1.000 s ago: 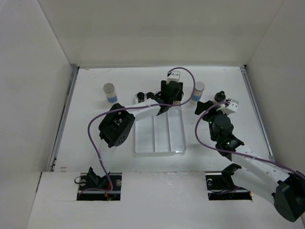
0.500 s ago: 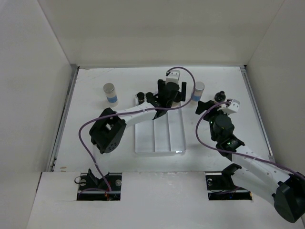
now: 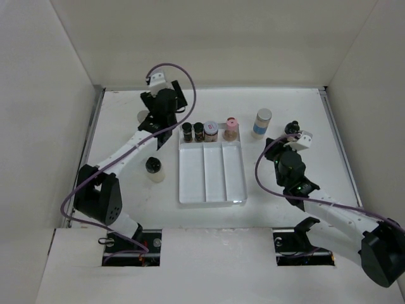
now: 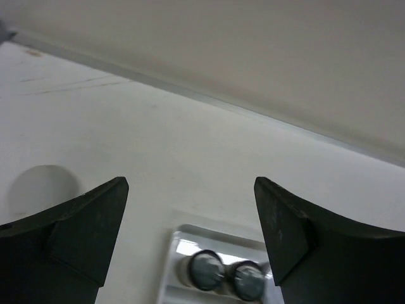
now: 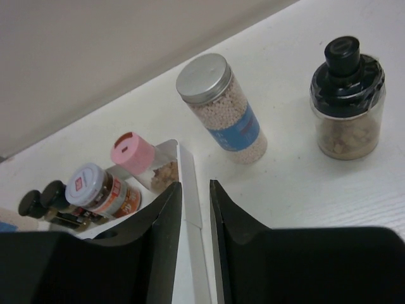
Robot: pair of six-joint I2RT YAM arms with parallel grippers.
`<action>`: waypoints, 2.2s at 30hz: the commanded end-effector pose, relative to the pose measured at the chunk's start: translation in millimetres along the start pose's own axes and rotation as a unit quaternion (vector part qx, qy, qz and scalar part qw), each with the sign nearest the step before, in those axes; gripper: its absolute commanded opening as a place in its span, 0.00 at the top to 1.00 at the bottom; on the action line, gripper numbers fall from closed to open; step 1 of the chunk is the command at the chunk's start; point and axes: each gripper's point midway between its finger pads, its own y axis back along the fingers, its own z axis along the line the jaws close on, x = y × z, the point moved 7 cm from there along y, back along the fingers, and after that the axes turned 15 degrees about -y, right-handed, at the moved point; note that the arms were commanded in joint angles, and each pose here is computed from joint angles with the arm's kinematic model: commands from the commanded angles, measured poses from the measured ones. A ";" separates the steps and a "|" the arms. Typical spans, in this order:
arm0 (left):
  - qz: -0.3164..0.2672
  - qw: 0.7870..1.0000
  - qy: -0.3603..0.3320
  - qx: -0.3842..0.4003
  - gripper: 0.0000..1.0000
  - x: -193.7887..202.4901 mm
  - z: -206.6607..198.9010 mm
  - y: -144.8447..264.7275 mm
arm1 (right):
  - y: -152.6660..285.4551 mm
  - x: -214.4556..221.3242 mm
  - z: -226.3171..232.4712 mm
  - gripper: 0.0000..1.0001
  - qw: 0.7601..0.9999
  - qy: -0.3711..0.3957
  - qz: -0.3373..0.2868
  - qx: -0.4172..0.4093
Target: Organize the condiment bottles
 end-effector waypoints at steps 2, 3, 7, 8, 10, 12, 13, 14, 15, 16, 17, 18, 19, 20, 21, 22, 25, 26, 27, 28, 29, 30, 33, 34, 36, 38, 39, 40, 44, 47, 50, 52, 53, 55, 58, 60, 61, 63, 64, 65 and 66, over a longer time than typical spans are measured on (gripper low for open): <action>0.047 0.995 -0.003 -0.093 0.16 13.1 63.9 0.9 | -1.7 -2.0 19.5 0.67 0.999 -0.008 -0.002 -0.031; 0.055 0.993 -0.006 -0.103 0.16 17.3 74.1 -1.1 | -1.4 -1.3 20.6 0.63 0.999 -0.004 0.001 -0.033; 0.084 0.986 -0.009 -0.146 0.15 34.5 110.0 -5.0 | -2.0 0.1 22.1 0.28 0.999 0.000 0.002 -0.035; 0.091 0.984 -0.009 -0.150 0.15 38.3 115.3 -6.1 | -2.5 0.7 21.9 0.22 0.999 0.002 0.003 -0.035; 0.104 0.983 -0.010 -0.153 0.15 46.8 122.6 -9.4 | -3.6 2.3 21.3 0.15 0.999 0.005 0.005 -0.033; 0.117 0.982 -0.011 -0.150 0.15 55.6 125.1 -14.4 | -4.6 3.6 21.9 0.11 0.999 0.007 0.007 -0.032; 0.123 0.981 -0.012 -0.150 0.15 59.8 126.1 -17.3 | -5.0 4.0 22.1 0.10 0.999 0.009 0.008 -0.032; 0.125 0.981 -0.011 -0.151 0.15 61.9 126.8 -20.1 | -4.6 4.3 22.9 0.10 0.999 0.010 0.009 -0.033; 0.137 0.980 -0.010 -0.143 0.15 70.5 125.8 -33.2 | -4.0 4.8 23.8 0.10 0.999 0.011 0.009 -0.036; 0.137 0.980 -0.010 -0.143 0.15 70.6 125.8 -33.3 | -4.0 4.8 23.8 0.10 0.999 0.011 0.009 -0.036; 0.142 0.981 -0.009 -0.132 0.15 72.7 122.0 -38.1 | -4.2 5.1 23.6 0.10 0.999 0.012 0.009 -0.036; 0.142 0.982 -0.008 -0.127 0.15 72.6 120.1 -40.3 | -4.2 6.4 24.6 0.10 0.999 0.013 0.012 -0.037; 0.141 0.983 -0.007 -0.121 0.15 73.5 117.1 -42.7 | -4.3 6.8 26.1 0.10 0.999 0.015 0.014 -0.039; 0.137 0.984 -0.005 -0.116 0.15 73.2 115.1 -44.8 | -3.6 7.1 28.1 0.10 0.999 0.016 0.016 -0.042; 0.136 0.984 -0.006 -0.112 0.15 74.0 112.2 -46.9 | -3.1 8.1 28.7 0.10 0.999 0.019 0.017 -0.044; 0.138 0.984 -0.007 -0.112 0.15 76.2 110.8 -49.6 | -3.0 8.4 29.1 0.10 0.999 0.021 0.016 -0.045; 0.146 0.982 -0.012 -0.115 0.19 83.8 109.8 -55.5 | -4.2 10.7 28.6 0.10 0.999 0.025 0.019 -0.042; 0.148 0.982 -0.012 -0.117 0.19 86.6 110.9 -56.8 | -4.5 11.5 28.1 0.10 0.999 0.026 0.020 -0.041; 0.150 0.982 -0.011 -0.115 0.19 89.3 110.1 -58.2 | -4.6 11.1 28.7 0.10 0.999 0.026 0.019 -0.042; 0.151 0.982 -0.012 -0.116 0.20 90.9 110.2 -58.6 | -4.6 11.1 28.6 0.10 0.999 0.027 0.019 -0.042; 0.150 0.982 -0.012 -0.119 0.21 91.0 110.7 -57.4 | -4.7 11.4 28.4 0.10 0.999 0.027 0.020 -0.041; 0.144 0.982 -0.008 -0.120 0.23 88.5 110.9 -55.4 | -5.3 12.2 28.3 0.10 0.999 0.028 0.021 -0.040; 0.123 0.985 -0.003 -0.124 0.31 79.6 111.7 -46.4 | -5.9 12.5 28.6 0.10 0.999 0.030 0.021 -0.040; 0.119 0.985 -0.002 -0.127 0.31 76.8 113.2 -43.4 | -5.6 12.4 29.1 0.10 0.998 0.030 0.021 -0.041; 0.117 0.985 -0.001 -0.123 0.31 74.4 112.9 -38.5 | -5.1 12.7 29.0 0.10 0.998 0.030 0.022 -0.042; 0.117 0.986 -0.001 -0.118 0.29 74.6 111.4 -33.9 | -5.1 12.7 29.0 0.10 0.998 0.030 0.022 -0.042; 0.116 0.986 -0.001 -0.115 0.28 75.0 110.6 -32.2 | -5.1 12.6 28.9 0.10 0.998 0.030 0.021 -0.041; 0.116 0.987 -0.001 -0.113 0.27 74.7 109.1 -30.8 | -5.1 12.6 28.9 0.09 0.998 0.030 0.021 -0.041; 0.116 0.987 -0.002 -0.110 0.25 72.9 108.4 -25.4 | -5.4 13.3 28.5 0.09 0.998 0.031 0.022 -0.040; 0.107 0.989 0.003 -0.107 0.23 67.9 107.8 -20.5 | -5.0 12.2 29.1 0.09 0.998 0.030 0.021 -0.041; 0.094 0.991 0.009 -0.097 0.21 60.6 102.7 -16.3 | -5.9 14.1 29.0 0.09 0.998 0.032 0.024 -0.041; 0.094 0.991 0.006 -0.094 0.20 60.7 99.0 -17.5 | -6.4 14.2 29.3 0.09 0.998 0.033 0.024 -0.040; 0.100 0.991 0.003 -0.090 0.19 62.5 97.0 -19.8 | -6.4 14.2 29.2 0.09 0.998 0.032 0.024 -0.040; 0.111 0.990 -0.003 -0.083 0.20 69.2 93.2 -24.9 | -6.3 14.3 29.3 0.08 0.998 0.032 0.024 -0.041; 0.125 0.989 -0.009 -0.081 0.21 78.5 90.8 -32.0 | -5.6 12.5 30.0 0.08 0.998 0.031 0.022 -0.042; 0.128 0.988 -0.010 -0.085 0.24 81.8 92.0 -35.0 | -5.2 12.9 29.5 0.07 0.998 0.031 0.023 -0.043; 0.129 0.988 -0.011 -0.087 0.26 82.7 92.6 -36.4 | -5.4 13.2 29.3 0.07 0.998 0.031 0.023 -0.042; 0.128 0.988 -0.010 -0.091 0.34 83.0 93.7 -38.3 | -5.8 13.6 29.4 0.07 0.998 0.031 0.024 -0.042; 0.128 0.988 -0.011 -0.090 0.38 82.3 93.3 -39.2 | -6.0 13.6 29.7 0.07 0.998 0.032 0.024 -0.042; 0.128 0.988 -0.011 -0.090 0.42 81.8 92.8 -40.4 | -6.2 13.9 29.4 0.07 0.998 0.033 0.024 -0.041; 0.128 0.988 -0.012 -0.090 0.48 81.6 92.6 -41.0 | -6.5 14.7 29.0 0.07 0.998 0.034 0.025 -0.041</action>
